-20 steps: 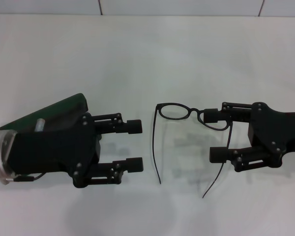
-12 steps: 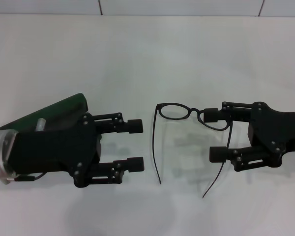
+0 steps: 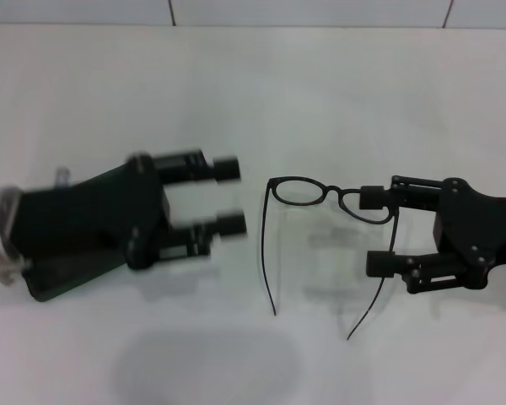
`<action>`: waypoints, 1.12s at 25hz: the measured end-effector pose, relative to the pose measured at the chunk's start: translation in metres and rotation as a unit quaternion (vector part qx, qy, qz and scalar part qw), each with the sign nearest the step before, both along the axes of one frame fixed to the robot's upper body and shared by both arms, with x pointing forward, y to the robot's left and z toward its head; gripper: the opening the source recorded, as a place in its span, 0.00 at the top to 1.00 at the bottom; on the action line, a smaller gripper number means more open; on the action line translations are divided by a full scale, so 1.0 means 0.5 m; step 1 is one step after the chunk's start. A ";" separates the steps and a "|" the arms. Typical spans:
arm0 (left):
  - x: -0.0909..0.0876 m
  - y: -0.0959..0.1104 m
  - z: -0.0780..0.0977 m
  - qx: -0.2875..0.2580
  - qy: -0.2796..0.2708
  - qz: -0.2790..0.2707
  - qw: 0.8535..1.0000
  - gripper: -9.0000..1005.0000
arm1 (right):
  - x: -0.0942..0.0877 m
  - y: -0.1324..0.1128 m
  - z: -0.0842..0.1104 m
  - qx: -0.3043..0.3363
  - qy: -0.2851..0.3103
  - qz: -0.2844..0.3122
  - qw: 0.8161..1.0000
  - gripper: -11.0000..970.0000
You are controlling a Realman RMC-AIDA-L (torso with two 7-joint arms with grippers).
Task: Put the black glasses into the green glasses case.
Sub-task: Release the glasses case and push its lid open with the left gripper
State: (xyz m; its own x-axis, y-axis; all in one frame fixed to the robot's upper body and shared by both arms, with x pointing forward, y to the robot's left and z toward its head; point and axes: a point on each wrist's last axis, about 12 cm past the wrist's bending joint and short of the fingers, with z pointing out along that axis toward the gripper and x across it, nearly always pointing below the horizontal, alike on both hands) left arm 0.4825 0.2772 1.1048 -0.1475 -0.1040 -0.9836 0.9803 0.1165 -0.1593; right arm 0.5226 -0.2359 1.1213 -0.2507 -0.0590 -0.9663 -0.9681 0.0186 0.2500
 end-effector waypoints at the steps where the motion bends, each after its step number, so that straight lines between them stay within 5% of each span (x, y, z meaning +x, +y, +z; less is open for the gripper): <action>1: 0.007 0.006 0.012 0.006 0.002 0.014 1.000 0.34 | -0.001 -0.004 -0.002 -0.001 -0.001 -0.005 1.000 0.10; 6: 0.037 0.011 0.115 0.157 0.014 0.072 0.985 0.35 | -0.010 -0.024 -0.018 -0.006 0.008 -0.034 0.999 0.10; 9: 0.050 0.004 0.189 0.279 0.032 0.132 0.951 0.37 | -0.020 -0.035 -0.030 -0.002 0.013 -0.052 0.999 0.10; 13: 0.060 0.000 0.238 0.358 0.060 0.192 0.912 0.41 | -0.025 -0.044 -0.046 -0.001 0.030 -0.074 0.997 0.10; 20: 0.088 -0.013 0.221 0.515 0.084 0.236 0.820 0.42 | -0.018 -0.042 -0.056 -0.011 0.033 -0.090 0.995 0.10; 25: 0.107 -0.025 0.192 0.574 0.098 0.232 0.779 0.42 | -0.011 -0.037 -0.054 -0.013 0.031 -0.089 0.995 0.10; 28: 0.112 -0.026 0.177 0.585 0.108 0.227 0.771 0.42 | -0.011 -0.035 -0.054 -0.013 0.031 -0.088 0.996 0.10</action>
State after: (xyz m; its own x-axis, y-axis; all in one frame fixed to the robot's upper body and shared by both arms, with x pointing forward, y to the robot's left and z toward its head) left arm 0.5386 0.2642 1.1932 -0.5306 0.7470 -0.4005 0.7616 0.6276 0.1615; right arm 0.5171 -0.2535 1.0940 -0.3186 -0.0341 -0.9473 -0.9318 0.1948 0.3063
